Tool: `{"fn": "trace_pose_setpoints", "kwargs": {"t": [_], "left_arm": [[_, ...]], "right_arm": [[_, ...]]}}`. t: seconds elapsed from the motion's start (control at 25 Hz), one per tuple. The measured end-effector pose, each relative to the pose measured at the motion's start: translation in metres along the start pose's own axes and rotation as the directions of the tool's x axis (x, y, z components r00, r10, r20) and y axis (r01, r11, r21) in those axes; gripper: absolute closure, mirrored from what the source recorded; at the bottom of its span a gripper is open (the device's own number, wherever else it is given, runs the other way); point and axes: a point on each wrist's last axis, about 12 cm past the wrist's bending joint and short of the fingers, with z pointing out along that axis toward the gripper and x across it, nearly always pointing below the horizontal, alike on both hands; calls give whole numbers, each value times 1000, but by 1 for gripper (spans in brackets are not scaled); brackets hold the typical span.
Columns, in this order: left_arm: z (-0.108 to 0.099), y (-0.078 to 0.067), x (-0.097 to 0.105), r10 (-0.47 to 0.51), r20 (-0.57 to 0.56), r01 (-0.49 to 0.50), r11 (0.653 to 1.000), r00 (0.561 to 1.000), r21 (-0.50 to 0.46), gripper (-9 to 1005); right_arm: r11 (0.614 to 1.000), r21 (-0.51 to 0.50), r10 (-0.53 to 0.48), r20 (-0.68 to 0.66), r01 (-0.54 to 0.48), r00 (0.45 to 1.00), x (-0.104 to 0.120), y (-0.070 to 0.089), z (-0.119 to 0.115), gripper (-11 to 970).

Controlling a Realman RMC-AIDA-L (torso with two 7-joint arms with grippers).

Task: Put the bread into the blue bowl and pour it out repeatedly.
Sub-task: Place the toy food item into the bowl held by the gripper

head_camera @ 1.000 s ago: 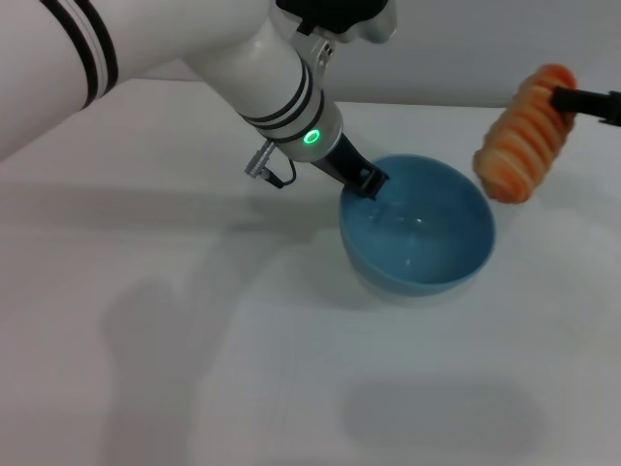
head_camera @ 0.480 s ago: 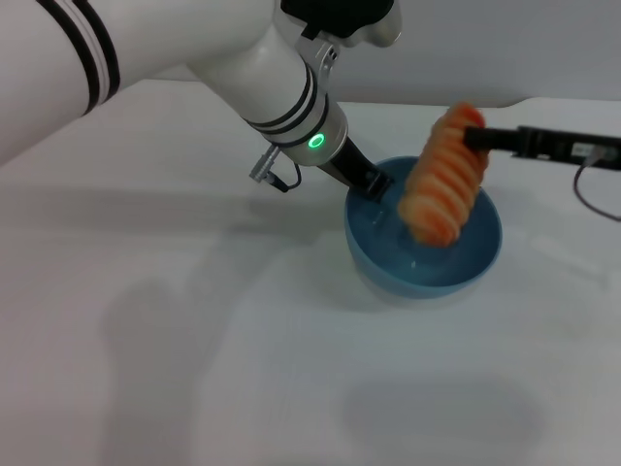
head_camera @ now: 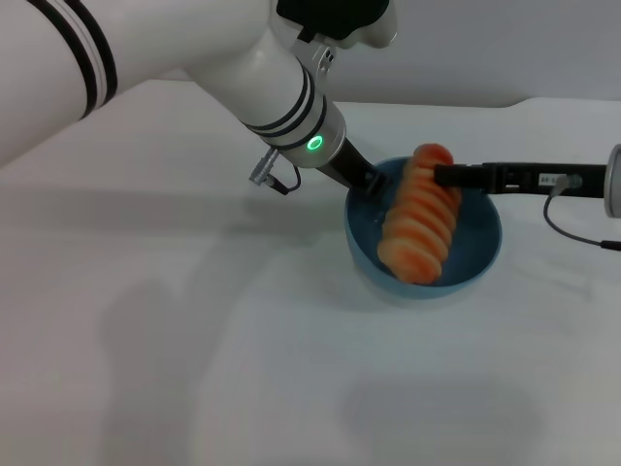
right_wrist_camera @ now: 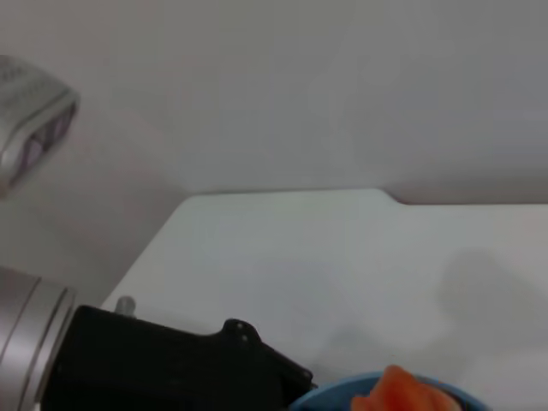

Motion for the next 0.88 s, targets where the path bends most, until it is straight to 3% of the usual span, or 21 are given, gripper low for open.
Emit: {"fn": "trace_pose_setpoints", "kwargs": {"t": [0.16,0.4,0.88], "left_arm": [[1,3,2,-8,-3,8,1000,1000,-5,998],[3,7,7,-18,-12,18,1000,1000,-10,998],[2,9,5,-19,11,19,1000,1000,-16,998]], "right_arm": [[1000,5,5,4,-5,1000,2,-2,-2,793],[1000,8,18,65,-18,998,-1,-5,-13,649],[1000,10,-24,67,23,997,-6,-3,-17,584]]}}
